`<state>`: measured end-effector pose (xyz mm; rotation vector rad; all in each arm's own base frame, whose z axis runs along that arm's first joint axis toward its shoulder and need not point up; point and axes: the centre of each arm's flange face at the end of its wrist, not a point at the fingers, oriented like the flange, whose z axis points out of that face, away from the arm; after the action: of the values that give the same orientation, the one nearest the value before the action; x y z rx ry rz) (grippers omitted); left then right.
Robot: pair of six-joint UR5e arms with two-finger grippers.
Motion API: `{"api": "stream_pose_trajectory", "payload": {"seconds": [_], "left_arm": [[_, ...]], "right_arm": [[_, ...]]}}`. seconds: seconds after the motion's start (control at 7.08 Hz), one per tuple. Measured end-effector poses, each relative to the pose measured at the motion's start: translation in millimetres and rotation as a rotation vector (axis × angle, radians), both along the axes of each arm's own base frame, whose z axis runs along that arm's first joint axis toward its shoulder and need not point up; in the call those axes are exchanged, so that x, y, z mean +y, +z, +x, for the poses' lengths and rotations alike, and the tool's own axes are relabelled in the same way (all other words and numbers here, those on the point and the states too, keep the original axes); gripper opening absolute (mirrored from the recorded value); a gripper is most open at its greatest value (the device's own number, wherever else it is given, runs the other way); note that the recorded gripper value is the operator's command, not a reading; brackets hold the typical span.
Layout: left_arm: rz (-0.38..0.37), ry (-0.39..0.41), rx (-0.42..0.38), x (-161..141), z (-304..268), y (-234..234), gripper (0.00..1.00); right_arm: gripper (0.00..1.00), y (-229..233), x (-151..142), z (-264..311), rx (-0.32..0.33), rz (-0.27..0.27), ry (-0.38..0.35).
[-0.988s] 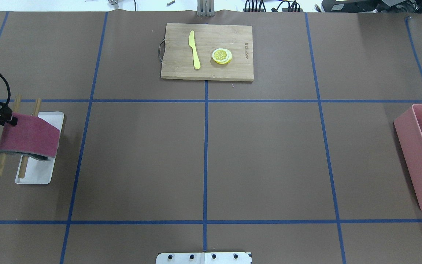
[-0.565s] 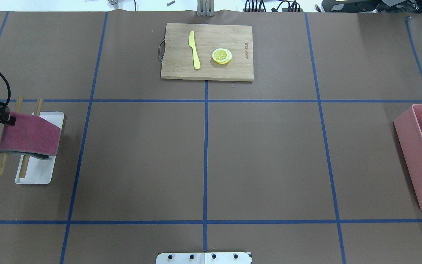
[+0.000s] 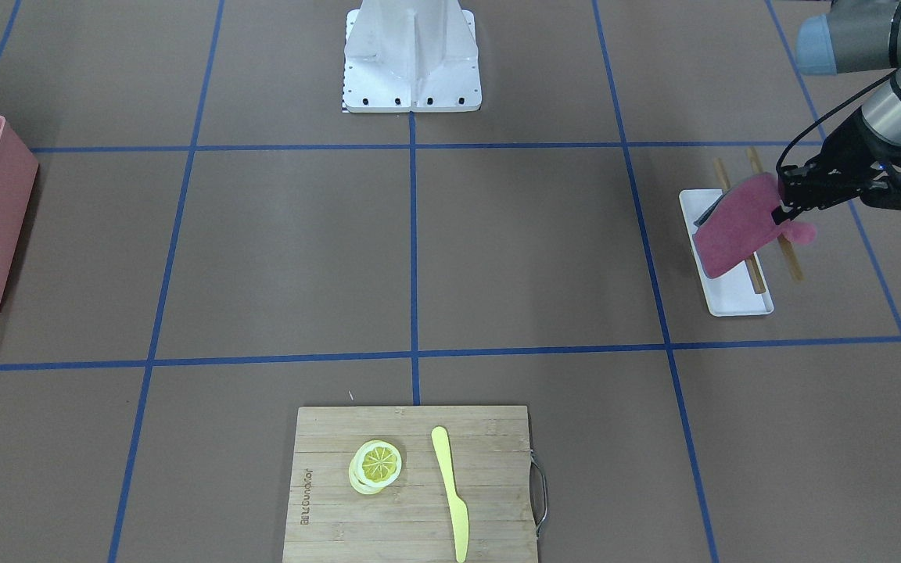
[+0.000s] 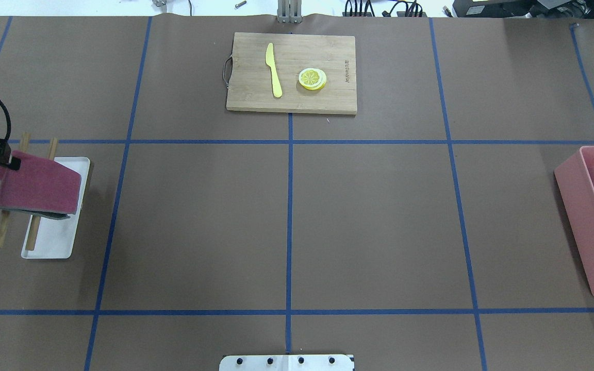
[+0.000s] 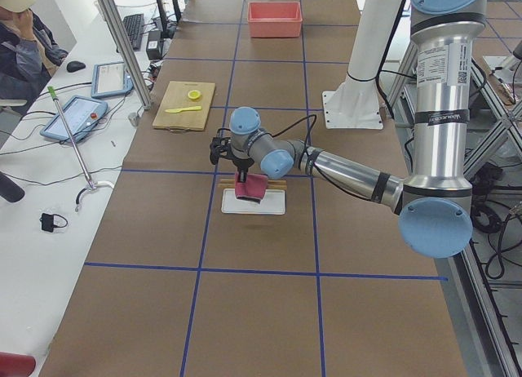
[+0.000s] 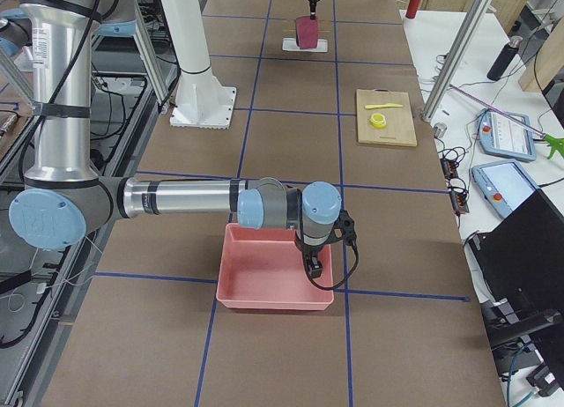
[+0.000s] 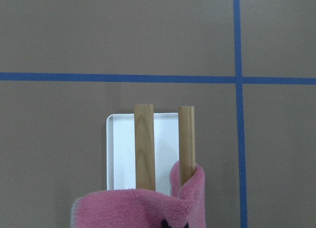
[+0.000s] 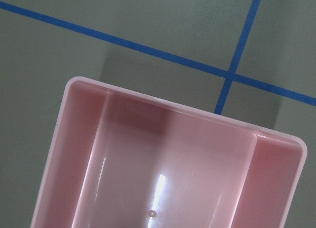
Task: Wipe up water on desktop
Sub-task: 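Lift the pink cloth with the left gripper while the right arm moves in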
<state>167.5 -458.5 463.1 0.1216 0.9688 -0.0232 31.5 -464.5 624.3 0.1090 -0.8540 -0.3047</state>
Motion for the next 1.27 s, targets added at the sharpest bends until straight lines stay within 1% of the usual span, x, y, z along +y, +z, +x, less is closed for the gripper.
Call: {"api": "stream_pose_trajectory", "payload": {"seconds": [0.14,0.28,0.42,0.56,0.71,0.85,0.99,1.27], "left_arm": [[0.016,-0.005,0.03,-2.9,2.2,-22.3,0.0],[0.018,-0.027,0.084,-14.0,9.7,-60.3,0.0],[-0.008,-0.063,0.151,-32.3,25.2,-113.6,0.0],[-0.058,-0.087,0.206,-48.5,52.9,-179.0,0.0],[-0.109,-0.103,0.233,-53.6,90.8,-243.3,0.0],[-0.143,-0.126,0.239,-52.4,128.5,-290.4,0.0],[-0.167,-0.146,0.243,-51.9,162.0,-322.6,0.0],[-0.22,-0.178,0.268,-58.0,199.5,-370.4,0.0]], "right_arm": [[1.0,-8.8,-2.2,-3.0,-0.029,0.012,-0.003],[1.0,-25.4,-4.2,-10.6,-0.061,0.032,-0.011],[1.0,-49.4,-5.7,-24.1,-0.084,0.056,-0.024],[1.0,-82.6,-8.3,-42.8,-0.099,0.098,-0.048],[1.0,-121.5,-11.3,-65.1,-0.116,0.16,-0.086],[1.0,-161.6,-14.0,-87.1,-0.141,0.231,-0.13],[1.0,-201.8,-19.2,-111.3,-0.178,0.305,-0.181],[1.0,-265.5,-18.7,-175.3,-0.253,0.475,-0.297]]}}
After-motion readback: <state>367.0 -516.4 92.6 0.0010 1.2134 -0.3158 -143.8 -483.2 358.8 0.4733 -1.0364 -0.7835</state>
